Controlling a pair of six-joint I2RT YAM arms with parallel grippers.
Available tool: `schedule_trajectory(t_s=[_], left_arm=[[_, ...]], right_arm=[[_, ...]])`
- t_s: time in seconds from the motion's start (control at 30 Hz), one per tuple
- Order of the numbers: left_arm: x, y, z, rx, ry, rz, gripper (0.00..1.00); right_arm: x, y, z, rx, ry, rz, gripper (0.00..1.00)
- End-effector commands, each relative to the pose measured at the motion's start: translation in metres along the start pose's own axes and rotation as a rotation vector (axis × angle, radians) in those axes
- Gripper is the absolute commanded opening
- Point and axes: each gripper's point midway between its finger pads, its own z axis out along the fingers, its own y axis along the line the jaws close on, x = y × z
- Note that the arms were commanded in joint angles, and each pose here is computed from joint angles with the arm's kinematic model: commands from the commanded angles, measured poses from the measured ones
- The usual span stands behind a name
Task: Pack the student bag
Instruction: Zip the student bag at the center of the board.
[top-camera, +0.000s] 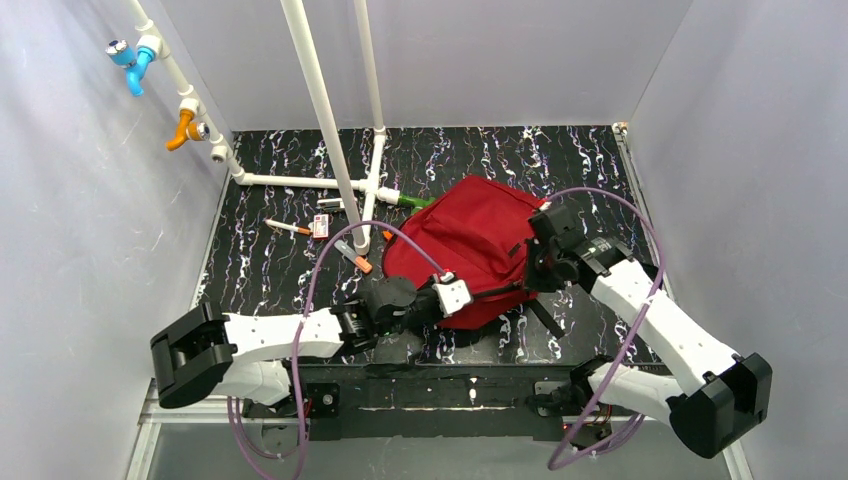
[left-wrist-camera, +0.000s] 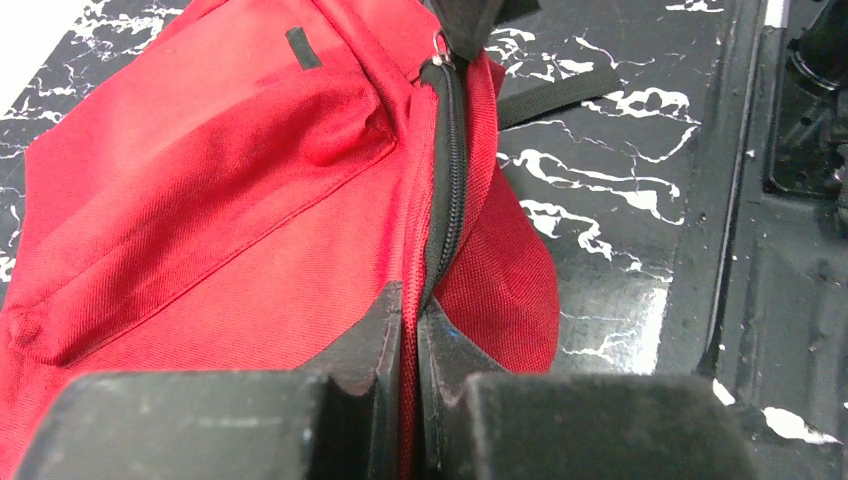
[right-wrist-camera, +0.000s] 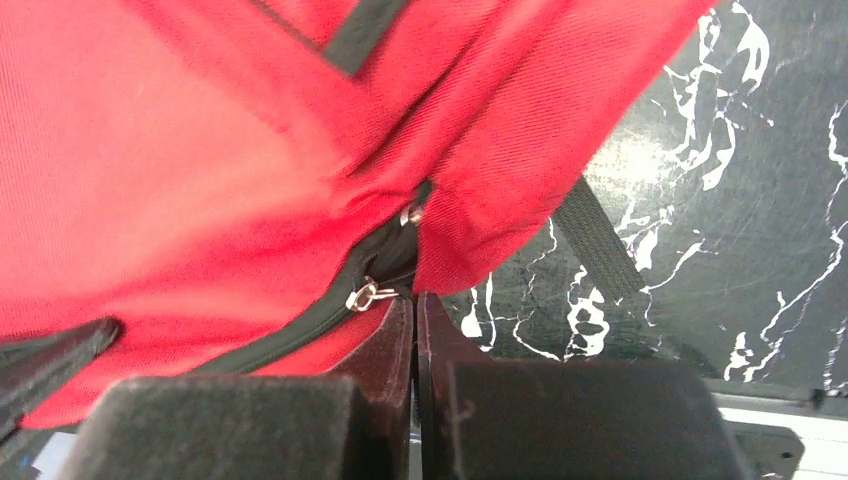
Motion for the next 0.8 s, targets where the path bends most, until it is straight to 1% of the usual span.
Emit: schedule_trajectory(t_s=[0.0,0.1,0.2,0.37,0.4,0.47,0.5,0.53,0.57,0.67,0.7,0.73,0.77], left_arm=[[0.009,0.011,-0.022,-0.058,-0.002,-0.033,0.0],[0.009,0.001,-0.021,-0.015,-0.028,-0.066,0.0],[0.015,-0.012,-0.012,0.048,-0.01,-0.088,0.0],[0.025,-0.032,0.003,0.125,0.029,-0.146,0.0],[0.024,-0.038,0.005,0.15,0.027,-0.153,0.0],[0.019,-0.051,0.01,0.19,0.022,-0.158,0.0],[0.017,-0.058,0.013,0.206,0.026,-0.159,0.0],[0.015,-0.065,0.017,0.224,0.028,-0.16,0.0],[0.013,-0.072,0.02,0.24,0.027,-0.159,0.0],[0.005,-0.092,0.03,0.285,0.021,-0.177,0.0],[0.004,-0.1,0.033,0.304,0.022,-0.184,0.0],[0.004,-0.106,0.035,0.319,0.024,-0.191,0.02],[0.005,-0.113,0.037,0.332,0.03,-0.198,0.03]], right_arm=[[-0.008,-0.07,0.009,0.226,-0.013,0.142,0.01],[-0.019,-0.085,0.02,0.288,-0.056,0.175,0.01],[-0.035,-0.102,0.026,0.355,-0.119,0.201,0.01],[-0.055,-0.13,0.024,0.395,-0.159,0.254,0.01],[-0.06,-0.127,0.021,0.378,-0.174,0.241,0.1],[-0.07,-0.114,0.012,0.291,-0.22,0.203,0.34],[-0.074,-0.102,0.007,0.217,-0.242,0.186,0.49],[-0.077,-0.091,-0.001,0.151,-0.274,0.162,0.59],[-0.08,-0.081,-0.007,0.089,-0.293,0.132,0.66],[-0.085,-0.069,-0.015,0.017,-0.327,0.102,0.78],[-0.088,-0.065,-0.014,-0.003,-0.329,0.104,0.81],[-0.09,-0.059,-0.01,-0.032,-0.321,0.111,0.81],[-0.091,-0.05,-0.005,-0.08,-0.299,0.121,0.77]])
